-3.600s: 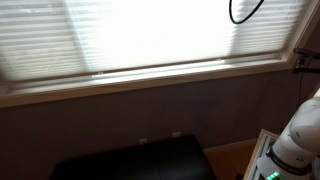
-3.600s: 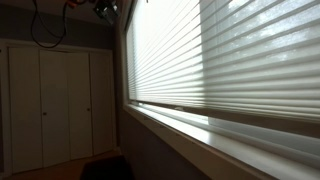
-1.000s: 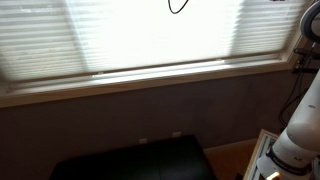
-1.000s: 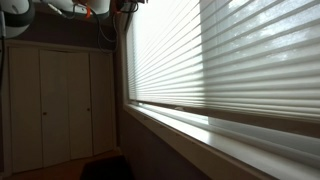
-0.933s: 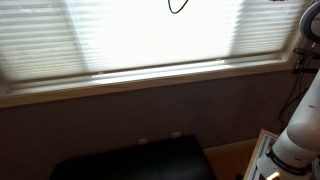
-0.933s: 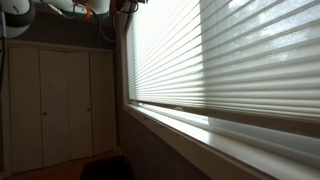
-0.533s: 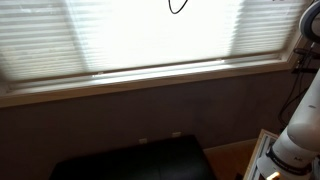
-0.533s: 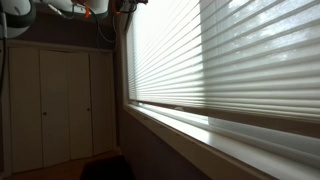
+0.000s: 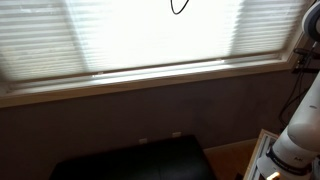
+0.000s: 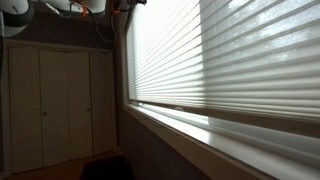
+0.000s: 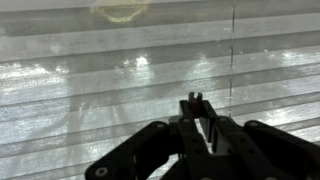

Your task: Pull down the window blind

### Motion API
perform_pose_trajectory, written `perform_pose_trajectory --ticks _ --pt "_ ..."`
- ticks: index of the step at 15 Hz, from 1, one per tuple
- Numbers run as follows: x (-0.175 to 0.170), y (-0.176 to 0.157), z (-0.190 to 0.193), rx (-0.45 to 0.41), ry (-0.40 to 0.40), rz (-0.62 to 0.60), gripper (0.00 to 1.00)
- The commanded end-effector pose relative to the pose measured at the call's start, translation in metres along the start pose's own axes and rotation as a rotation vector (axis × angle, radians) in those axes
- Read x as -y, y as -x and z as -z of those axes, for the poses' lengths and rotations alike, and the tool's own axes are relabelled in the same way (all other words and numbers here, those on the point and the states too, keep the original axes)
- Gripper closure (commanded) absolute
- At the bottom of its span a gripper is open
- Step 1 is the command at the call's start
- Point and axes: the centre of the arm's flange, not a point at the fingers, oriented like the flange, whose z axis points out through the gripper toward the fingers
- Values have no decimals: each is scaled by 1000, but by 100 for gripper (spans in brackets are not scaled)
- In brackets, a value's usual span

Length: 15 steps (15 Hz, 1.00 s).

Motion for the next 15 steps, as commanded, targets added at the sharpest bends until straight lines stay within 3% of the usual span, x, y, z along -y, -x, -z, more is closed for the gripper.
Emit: perform_pose_trajectory --ticks 1,4,15 --pt "-9 44 9 116 8 83 96" --pt "-28 86 10 175 39 142 96" --pt "-32 132 46 328 60 161 96"
